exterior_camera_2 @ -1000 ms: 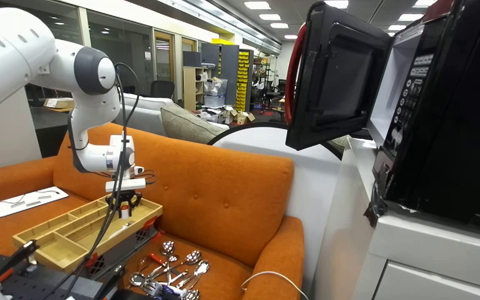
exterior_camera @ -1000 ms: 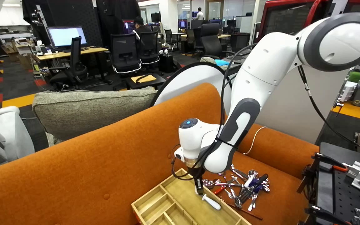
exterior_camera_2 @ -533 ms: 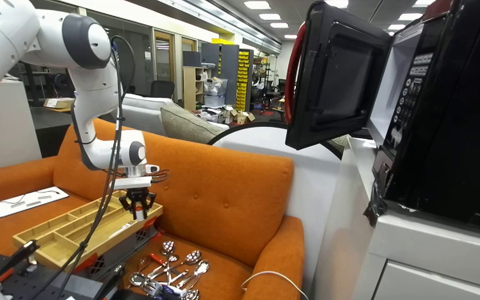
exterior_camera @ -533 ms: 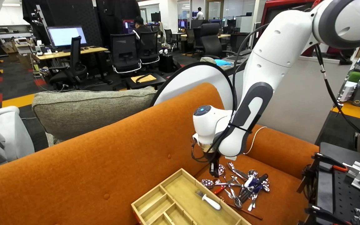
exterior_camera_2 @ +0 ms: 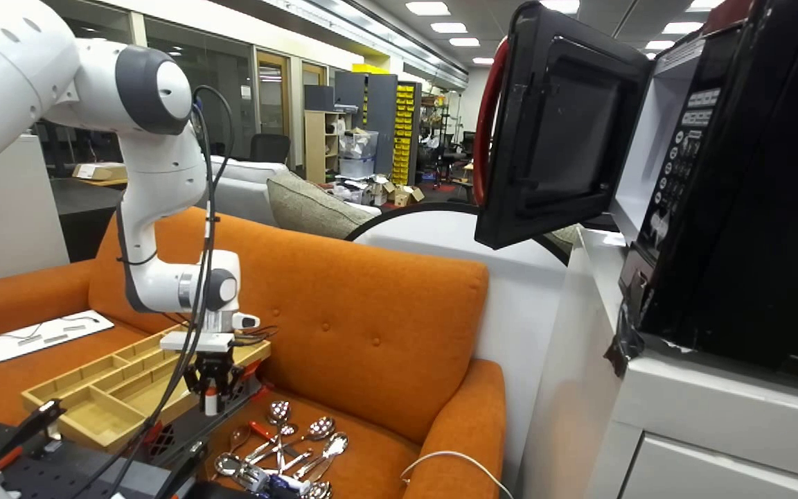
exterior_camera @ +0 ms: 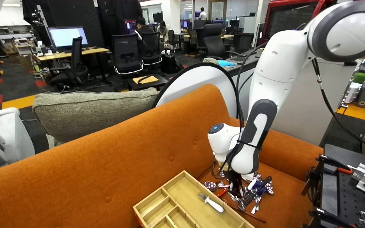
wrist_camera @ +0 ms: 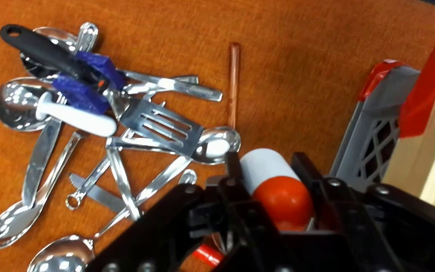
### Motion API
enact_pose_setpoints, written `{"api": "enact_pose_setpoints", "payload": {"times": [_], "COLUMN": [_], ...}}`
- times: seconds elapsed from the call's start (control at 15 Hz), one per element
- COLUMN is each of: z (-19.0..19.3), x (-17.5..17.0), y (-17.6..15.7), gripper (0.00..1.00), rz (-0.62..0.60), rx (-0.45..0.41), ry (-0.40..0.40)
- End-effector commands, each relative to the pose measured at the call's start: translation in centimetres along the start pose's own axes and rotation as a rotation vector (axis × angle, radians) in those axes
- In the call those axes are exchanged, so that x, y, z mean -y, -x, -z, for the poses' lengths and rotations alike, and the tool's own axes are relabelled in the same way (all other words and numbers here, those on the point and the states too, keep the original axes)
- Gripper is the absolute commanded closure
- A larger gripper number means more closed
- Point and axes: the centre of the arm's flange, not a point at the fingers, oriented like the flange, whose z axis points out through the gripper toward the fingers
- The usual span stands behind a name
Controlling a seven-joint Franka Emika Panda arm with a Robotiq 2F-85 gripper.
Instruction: Pick up the small object from the wooden tray and put it on the couch.
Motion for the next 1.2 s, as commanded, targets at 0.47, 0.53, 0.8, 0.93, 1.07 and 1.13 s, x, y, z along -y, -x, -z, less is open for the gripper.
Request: {"api": "enact_pose_setpoints", "payload": {"times": [0.47, 0.53, 0.8, 0.93, 1.07, 1.13], "z": [-9.9, -11.0, -14.2, -15.1, -15.6, -15.5], "x": [0.7, 0.9, 0.7, 0.2, -0.4, -0.7], "y": [-1.9, -2.1, -2.4, -2.5, -2.7, -2.8], "gripper": [0.88, 0.88, 0.88, 0.88, 0.88, 0.88], "rz": [-0.109, -0.121, -0.181, -0.218, -0.245, -0.254], "rx": [0.105, 0.114, 0.150, 0.158, 0.159, 0.158], "ry": [-0.175, -0.199, -0.274, -0.300, -0.317, -0.319]}}
